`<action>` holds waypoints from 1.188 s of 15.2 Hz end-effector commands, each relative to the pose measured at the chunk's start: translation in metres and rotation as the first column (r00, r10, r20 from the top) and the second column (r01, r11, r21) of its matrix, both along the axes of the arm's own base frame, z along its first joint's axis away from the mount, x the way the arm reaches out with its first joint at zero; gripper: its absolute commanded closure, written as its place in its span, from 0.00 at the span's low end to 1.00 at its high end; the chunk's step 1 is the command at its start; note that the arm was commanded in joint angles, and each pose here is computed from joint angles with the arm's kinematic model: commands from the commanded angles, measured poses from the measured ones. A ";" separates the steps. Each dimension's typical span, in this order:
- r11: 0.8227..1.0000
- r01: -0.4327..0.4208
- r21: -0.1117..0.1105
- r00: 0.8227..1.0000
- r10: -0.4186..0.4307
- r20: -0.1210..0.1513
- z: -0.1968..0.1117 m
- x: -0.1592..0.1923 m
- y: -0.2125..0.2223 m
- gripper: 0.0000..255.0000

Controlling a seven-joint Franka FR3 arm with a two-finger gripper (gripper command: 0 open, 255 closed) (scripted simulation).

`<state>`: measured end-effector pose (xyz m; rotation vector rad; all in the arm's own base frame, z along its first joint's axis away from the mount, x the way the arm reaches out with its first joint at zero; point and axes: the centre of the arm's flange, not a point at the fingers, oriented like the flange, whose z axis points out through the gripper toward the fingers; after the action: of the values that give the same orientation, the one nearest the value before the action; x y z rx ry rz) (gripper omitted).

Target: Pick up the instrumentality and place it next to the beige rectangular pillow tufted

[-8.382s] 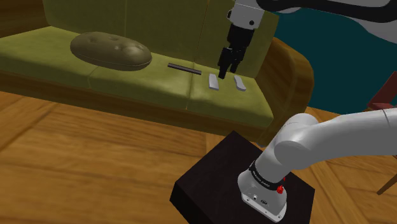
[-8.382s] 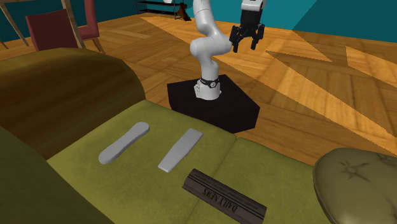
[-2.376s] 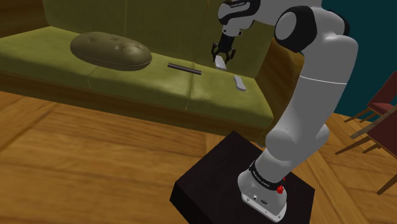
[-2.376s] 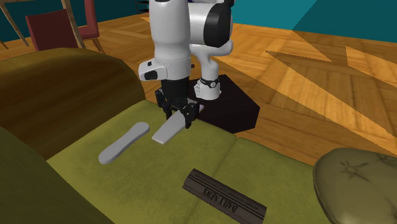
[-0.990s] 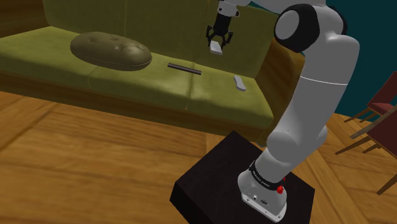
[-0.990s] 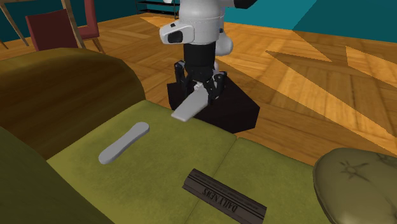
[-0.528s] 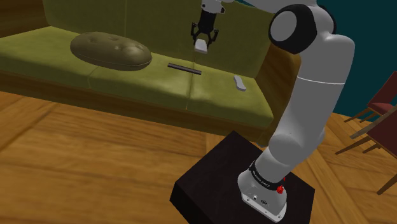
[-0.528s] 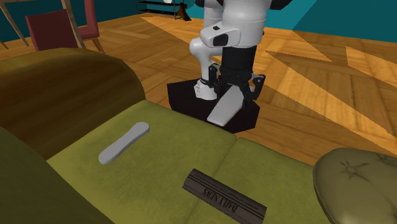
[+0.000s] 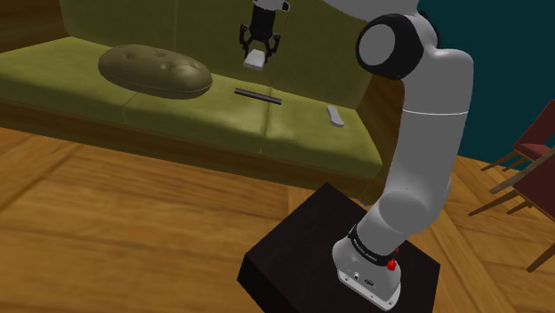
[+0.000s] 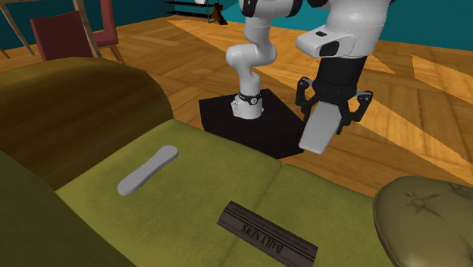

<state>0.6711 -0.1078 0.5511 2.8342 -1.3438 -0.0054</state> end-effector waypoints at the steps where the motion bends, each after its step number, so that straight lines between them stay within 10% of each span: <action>1: 1.000 0.001 0.000 1.000 -0.001 0.000 -0.001 0.012 0.025 1.00; 8: 1.000 0.001 0.000 1.000 -0.001 0.000 0.000 0.052 0.105 1.00; 18: 1.000 0.001 0.000 1.000 -0.001 0.000 -0.053 0.052 0.105 1.00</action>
<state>0.7233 -0.0032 0.5028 2.8332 -1.3454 -0.0067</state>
